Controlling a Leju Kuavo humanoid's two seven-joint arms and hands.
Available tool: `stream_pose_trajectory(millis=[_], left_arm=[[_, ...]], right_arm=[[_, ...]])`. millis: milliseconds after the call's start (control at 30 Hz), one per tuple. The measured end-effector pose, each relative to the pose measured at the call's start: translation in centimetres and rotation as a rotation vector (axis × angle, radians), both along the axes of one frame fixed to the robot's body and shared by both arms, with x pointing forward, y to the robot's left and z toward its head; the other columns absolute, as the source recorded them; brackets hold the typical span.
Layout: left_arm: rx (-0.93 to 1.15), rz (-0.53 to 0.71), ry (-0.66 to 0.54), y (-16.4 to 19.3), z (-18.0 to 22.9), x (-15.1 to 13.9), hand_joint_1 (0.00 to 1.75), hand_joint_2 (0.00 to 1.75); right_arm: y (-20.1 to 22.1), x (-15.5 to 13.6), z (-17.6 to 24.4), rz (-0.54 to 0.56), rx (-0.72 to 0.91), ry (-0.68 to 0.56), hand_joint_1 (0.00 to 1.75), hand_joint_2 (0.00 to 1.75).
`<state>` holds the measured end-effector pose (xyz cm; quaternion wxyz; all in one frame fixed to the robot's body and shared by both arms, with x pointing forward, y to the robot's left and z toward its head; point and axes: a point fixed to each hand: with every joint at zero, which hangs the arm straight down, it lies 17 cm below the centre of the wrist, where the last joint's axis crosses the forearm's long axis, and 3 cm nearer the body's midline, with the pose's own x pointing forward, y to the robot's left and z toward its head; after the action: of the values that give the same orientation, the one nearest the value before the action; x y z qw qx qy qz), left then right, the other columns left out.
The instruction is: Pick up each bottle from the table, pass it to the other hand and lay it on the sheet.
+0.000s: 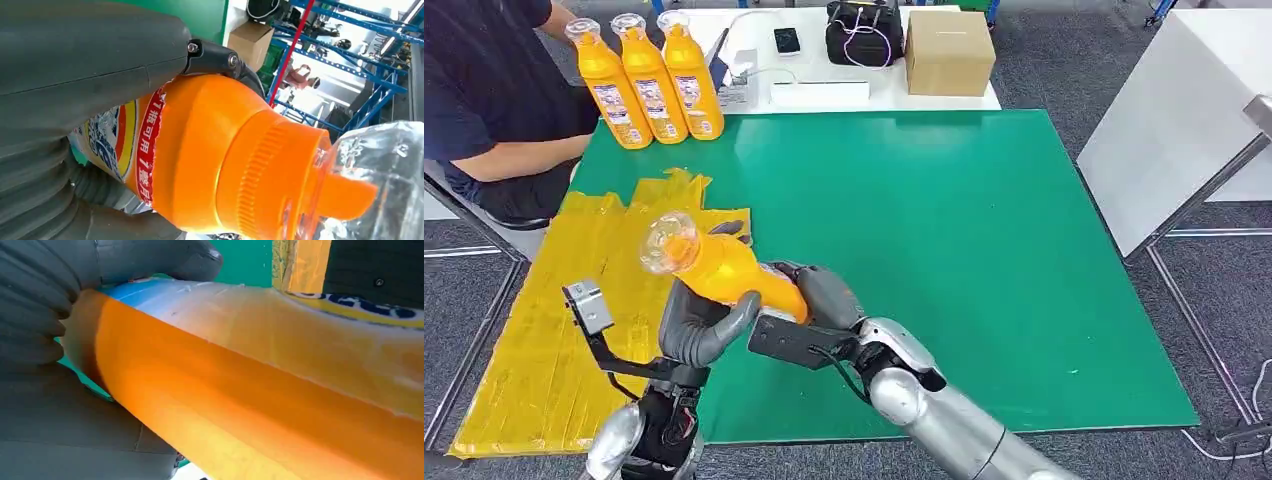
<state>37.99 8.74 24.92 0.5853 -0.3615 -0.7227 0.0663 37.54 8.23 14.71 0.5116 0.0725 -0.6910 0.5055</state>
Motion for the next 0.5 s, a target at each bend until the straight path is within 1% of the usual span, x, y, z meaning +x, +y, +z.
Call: stream_pose_trajectory(millis=[267,300,333,367,400,500], left_arm=[[-0.004,0.004,0.008,0.17,-0.38,0.15,1.75,1.75],[-0.004,0.004,0.008,0.17,-0.39,0.15,1.75,1.75],[-0.004,0.005,0.008,0.17,-0.4,0.15,1.75,1.75],[-0.005,0.005,0.006,0.19,-0.37,0.16,1.75,1.75],[-0.006,0.007,0.003,0.22,-0.31,0.16,1.75,1.75],[0.032,0.045,-0.048,0.45,0.25,0.18,1.75,1.75]], right_arm=[[0.0,0.01,-0.43,0.001,-0.013,0.001,1.75,1.75],[-0.01,0.01,-0.48,0.001,-0.014,0.001,1.59,1.75],[-0.02,0.04,-0.49,-0.001,-0.013,0.001,0.0,1.75],[-0.05,0.09,-0.47,-0.004,-0.012,-0.001,0.0,1.75],[-0.14,0.22,-0.44,-0.012,-0.008,-0.003,0.0,0.0],[-0.63,0.52,-0.75,-0.05,0.01,0.002,0.0,0.0]])
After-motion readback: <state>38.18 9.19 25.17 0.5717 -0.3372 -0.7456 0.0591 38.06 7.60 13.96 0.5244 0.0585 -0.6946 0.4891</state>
